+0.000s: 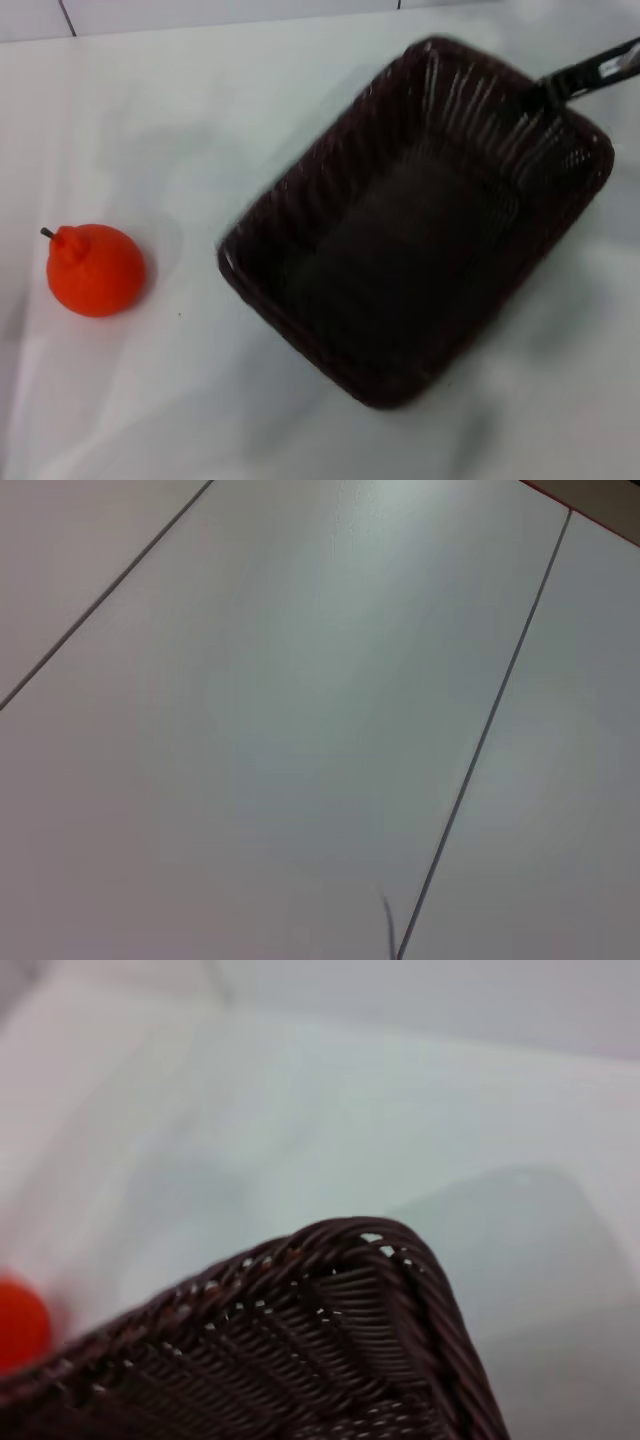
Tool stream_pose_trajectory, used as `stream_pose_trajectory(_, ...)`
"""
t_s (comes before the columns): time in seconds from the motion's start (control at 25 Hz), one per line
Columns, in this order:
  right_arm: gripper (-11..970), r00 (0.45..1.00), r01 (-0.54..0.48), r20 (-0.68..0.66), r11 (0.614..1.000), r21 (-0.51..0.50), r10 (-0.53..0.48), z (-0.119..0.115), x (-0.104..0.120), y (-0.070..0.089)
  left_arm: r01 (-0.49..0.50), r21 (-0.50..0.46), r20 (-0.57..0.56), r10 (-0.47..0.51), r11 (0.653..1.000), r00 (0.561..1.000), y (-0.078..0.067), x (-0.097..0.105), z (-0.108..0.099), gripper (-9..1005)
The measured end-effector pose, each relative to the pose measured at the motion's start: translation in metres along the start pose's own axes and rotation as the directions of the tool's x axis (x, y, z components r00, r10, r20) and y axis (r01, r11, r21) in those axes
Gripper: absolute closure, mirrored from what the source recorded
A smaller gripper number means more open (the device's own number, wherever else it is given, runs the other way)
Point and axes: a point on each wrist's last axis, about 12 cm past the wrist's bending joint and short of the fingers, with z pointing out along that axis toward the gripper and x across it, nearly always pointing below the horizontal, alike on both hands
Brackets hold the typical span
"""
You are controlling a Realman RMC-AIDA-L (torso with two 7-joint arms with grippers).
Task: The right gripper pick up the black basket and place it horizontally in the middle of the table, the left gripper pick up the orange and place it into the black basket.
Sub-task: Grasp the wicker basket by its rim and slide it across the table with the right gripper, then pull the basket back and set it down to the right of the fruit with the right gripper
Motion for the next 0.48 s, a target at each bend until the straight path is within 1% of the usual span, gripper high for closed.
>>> stream_pose_trajectory(0.08, 777, 0.993, -0.092, -0.067, 0.994, 0.051, 0.096, -0.007, -0.007, 0.004, -0.002, 0.0, -0.011, 0.002, 1.0, 1.0, 0.001, 0.001, 0.0, 97)
stream_pose_trajectory(0.16, 782, 0.981, -0.152, -0.105, 0.983, 0.106, 0.163, -0.009, -0.015, 0.006, -0.005, 0.005, -0.027, 0.005, 1.0, 1.0, 0.001, 0.002, 0.0, 97)
stream_pose_trajectory(0.36, 788, 0.928, -0.283, -0.185, 0.936, 0.209, 0.322, -0.004, -0.037, 0.012, -0.018, 0.034, -0.055, 0.019, 0.999, 0.998, 0.001, 0.004, 0.003, 96)
stream_pose_trajectory(0.48, 774, 0.898, -0.341, -0.204, 0.909, 0.239, 0.39, 0.003, -0.048, 0.013, -0.023, 0.049, -0.057, 0.025, 0.999, 0.998, 0.0, 0.004, 0.006, 163)
